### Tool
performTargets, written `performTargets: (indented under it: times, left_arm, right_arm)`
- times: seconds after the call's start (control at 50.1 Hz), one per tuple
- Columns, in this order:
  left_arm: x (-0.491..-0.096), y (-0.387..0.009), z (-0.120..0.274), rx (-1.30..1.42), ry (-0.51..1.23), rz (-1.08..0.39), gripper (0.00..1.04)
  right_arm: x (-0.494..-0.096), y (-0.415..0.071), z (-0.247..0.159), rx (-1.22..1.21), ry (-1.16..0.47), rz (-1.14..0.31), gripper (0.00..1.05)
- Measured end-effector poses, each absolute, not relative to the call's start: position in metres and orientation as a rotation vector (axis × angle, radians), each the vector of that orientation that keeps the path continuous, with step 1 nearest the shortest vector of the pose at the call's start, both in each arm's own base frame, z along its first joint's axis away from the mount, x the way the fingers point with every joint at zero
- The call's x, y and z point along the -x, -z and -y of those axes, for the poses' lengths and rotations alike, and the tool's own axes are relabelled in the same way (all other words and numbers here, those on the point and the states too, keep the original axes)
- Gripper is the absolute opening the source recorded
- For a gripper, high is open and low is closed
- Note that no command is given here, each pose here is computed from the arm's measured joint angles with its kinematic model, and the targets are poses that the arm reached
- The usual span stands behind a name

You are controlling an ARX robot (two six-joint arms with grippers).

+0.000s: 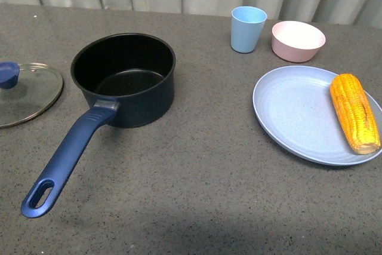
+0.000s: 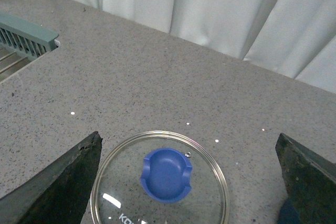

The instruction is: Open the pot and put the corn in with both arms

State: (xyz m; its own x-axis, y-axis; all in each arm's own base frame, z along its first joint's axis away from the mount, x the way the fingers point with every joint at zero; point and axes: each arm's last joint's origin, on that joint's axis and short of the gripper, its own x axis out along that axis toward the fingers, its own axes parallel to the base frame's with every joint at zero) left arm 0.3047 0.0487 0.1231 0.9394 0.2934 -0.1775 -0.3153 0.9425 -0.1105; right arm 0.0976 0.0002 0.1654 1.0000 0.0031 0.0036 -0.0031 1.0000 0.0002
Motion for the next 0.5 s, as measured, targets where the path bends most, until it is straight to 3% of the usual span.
performTargets:
  times: [0.16, 0.26, 0.499]
  left_arm:
    - [-0.279, -0.148, -0.038, 0.126, -0.218, -0.14, 0.95]
    - [-0.26, -0.163, -0.029, 0.051, -0.02, -0.008, 0.75]
    - [-0.212, -0.162, -0.015, 0.016, -0.003, -0.012, 0.25]
  right_arm:
    - [-0.098, -0.165, 0.0, 0.0, -0.003, 0.004, 0.95]
    - [-0.098, -0.165, 0.0, 0.0, -0.003, 0.004, 0.95]
    - [-0.098, -0.165, 0.0, 0.0, -0.003, 0.004, 0.95]
